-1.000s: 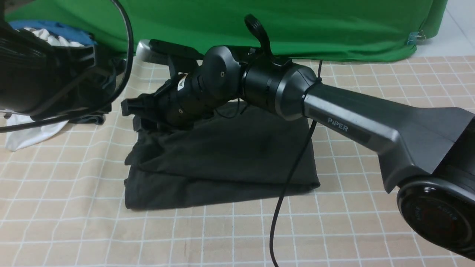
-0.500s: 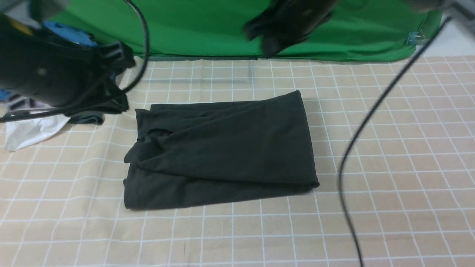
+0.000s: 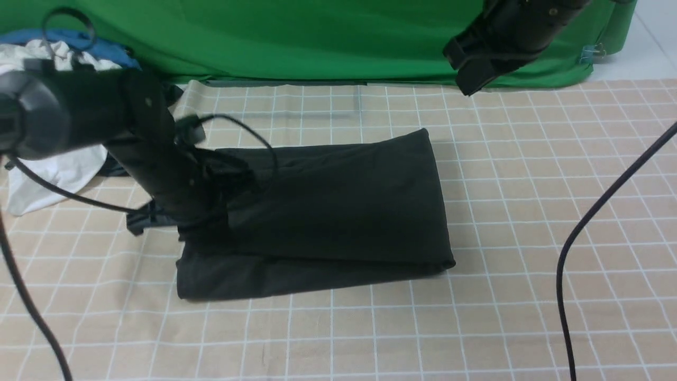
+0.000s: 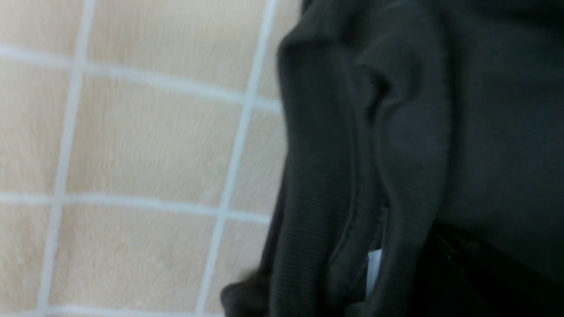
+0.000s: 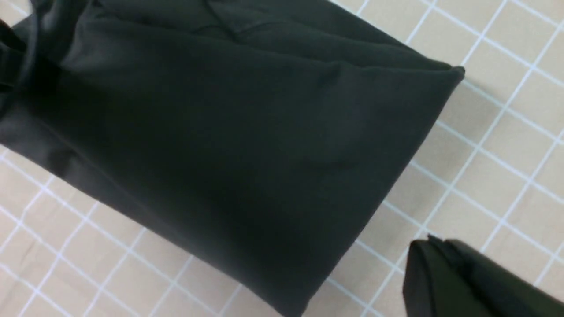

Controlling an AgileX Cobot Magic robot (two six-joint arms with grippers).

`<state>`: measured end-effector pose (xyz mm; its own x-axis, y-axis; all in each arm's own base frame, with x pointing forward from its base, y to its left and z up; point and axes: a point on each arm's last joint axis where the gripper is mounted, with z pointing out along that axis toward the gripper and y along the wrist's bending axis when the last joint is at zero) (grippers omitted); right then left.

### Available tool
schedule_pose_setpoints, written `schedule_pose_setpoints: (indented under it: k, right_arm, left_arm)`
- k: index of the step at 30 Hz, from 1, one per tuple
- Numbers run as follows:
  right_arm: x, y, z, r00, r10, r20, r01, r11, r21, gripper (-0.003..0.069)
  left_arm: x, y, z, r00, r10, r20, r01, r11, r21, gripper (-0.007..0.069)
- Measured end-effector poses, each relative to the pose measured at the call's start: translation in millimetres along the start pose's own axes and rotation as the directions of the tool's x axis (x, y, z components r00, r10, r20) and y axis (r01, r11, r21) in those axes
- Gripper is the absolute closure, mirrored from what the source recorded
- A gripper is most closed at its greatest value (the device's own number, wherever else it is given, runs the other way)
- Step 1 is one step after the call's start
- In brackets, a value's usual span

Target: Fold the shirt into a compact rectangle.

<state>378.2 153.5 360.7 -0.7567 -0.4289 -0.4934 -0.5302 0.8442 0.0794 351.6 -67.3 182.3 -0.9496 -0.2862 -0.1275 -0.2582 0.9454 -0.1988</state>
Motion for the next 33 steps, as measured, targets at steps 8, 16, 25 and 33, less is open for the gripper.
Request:
schedule_pose_setpoints:
  k: [8, 16, 25, 33]
  right_arm:
    - [0, 1, -4, 1.000, -0.004, 0.009, 0.004, 1.000, 0.001, 0.0621]
    - [0, 1, -5, 1.000, -0.005, 0.016, 0.005, 1.000, 0.002, 0.0621]
    - [0, 1, -5, 1.000, -0.004, 0.017, 0.004, 1.000, 0.001, 0.0621]
    - [0, 1, -5, 1.000, -0.004, 0.017, 0.004, 1.000, 0.000, 0.0621]
  left_arm:
    - [11, 9, 7, 0.999, -0.049, -0.002, 0.049, 0.998, -0.033, 0.0612]
    - [8, 8, -8, 0.997, -0.013, 0.079, 0.016, 0.999, -0.031, 0.0612]
    - [-24, 2, -76, 0.967, -0.061, 0.248, 0.058, 0.998, 0.022, 0.0612]
    - [-38, 6, -34, 0.989, -0.005, 0.146, 0.016, 0.997, -0.070, 0.0508]
